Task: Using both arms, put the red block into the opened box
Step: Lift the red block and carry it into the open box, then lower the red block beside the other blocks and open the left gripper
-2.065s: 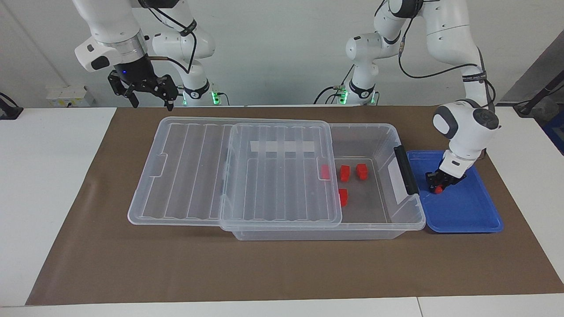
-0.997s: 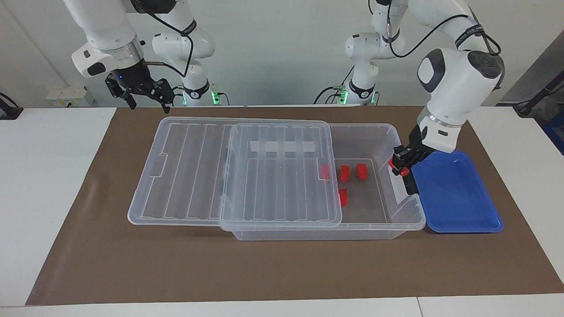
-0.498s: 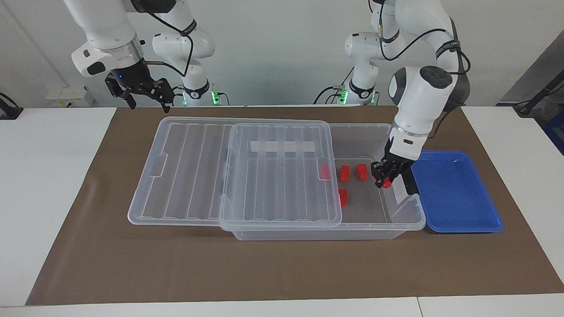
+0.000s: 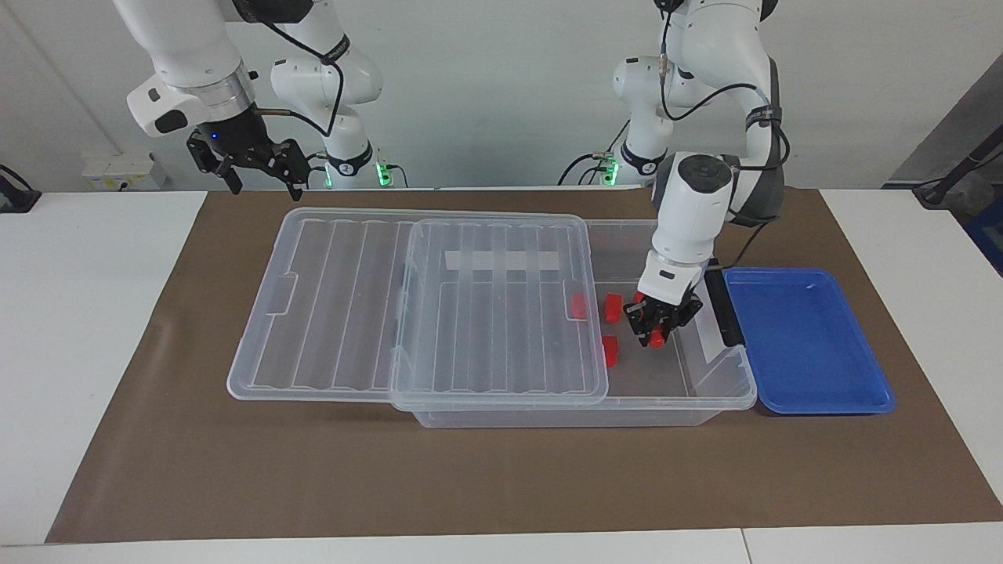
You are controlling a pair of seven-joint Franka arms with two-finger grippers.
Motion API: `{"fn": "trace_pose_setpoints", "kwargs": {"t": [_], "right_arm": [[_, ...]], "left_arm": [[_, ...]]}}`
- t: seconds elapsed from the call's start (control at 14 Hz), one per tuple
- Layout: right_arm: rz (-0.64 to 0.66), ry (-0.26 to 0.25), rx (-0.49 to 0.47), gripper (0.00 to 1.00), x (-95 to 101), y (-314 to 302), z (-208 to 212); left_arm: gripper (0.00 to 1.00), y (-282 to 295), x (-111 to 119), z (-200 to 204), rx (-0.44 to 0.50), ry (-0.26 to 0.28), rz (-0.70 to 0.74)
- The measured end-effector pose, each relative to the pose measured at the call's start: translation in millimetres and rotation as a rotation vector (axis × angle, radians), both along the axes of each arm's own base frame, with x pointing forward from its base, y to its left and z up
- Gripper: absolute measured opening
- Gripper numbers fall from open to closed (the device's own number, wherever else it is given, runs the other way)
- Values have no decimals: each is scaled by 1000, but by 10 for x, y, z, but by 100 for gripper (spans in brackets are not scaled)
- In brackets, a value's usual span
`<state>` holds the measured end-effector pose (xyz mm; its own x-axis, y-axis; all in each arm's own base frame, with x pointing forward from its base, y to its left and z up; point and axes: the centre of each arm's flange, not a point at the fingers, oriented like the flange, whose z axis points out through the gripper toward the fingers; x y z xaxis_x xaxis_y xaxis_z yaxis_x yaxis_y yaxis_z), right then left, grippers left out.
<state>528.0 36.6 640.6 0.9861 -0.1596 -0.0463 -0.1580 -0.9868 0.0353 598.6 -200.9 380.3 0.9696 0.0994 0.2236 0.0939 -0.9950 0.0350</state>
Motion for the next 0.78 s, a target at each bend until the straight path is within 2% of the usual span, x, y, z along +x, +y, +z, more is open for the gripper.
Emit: {"fn": "trace_pose_setpoints", "kwargs": {"t": [0.28, 0.5, 0.78], "right_arm": [[0, 0, 0, 100, 0, 0, 0], [0, 0, 0, 100, 0, 0, 0], [0, 0, 0, 100, 0, 0, 0]], "left_arm": [[34, -14, 53, -577, -20, -20, -11], [34, 63, 83, -593, 34, -39, -46], [34, 106, 91, -600, 49, -39, -51]]}}
